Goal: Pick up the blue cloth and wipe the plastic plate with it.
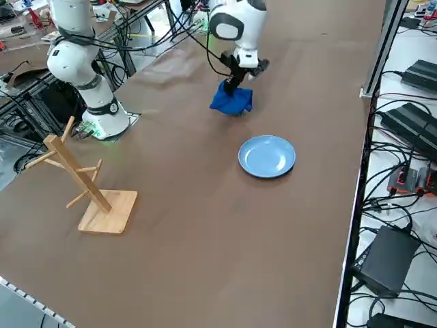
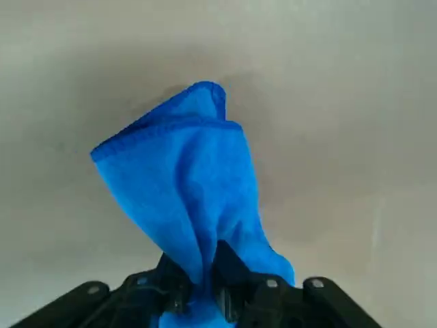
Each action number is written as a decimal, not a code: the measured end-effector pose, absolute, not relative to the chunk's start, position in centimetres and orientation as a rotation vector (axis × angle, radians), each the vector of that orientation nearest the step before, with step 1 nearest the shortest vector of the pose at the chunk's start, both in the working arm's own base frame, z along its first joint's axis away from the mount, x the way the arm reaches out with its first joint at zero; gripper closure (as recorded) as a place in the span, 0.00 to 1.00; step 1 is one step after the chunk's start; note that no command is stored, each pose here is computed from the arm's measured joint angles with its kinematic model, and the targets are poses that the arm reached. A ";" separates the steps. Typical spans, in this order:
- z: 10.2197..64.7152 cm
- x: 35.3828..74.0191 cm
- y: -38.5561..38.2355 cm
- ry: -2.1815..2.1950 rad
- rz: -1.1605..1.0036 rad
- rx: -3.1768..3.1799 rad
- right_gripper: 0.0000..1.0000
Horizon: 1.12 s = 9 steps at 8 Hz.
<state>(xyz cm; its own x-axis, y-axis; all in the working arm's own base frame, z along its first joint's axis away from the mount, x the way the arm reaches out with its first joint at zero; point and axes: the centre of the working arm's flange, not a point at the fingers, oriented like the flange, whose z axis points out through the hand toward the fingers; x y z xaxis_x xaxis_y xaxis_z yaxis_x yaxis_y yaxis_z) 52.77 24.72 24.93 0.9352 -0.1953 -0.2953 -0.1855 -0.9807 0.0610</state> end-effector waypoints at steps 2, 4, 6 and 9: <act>24.2 52.2 24.2 -0.309 -0.482 3.050 0.84; 24.2 52.3 24.1 -0.314 -0.473 3.052 0.67; 25.0 52.7 24.2 -0.321 -0.445 3.065 0.36; 27.1 53.6 24.5 -0.372 -0.387 3.084 0.00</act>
<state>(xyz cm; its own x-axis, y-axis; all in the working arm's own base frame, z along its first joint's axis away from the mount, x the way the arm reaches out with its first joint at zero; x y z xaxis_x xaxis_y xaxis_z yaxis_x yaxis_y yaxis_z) 53.64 24.53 27.06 0.9411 -0.2356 -0.2424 -0.2330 -0.9717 0.0399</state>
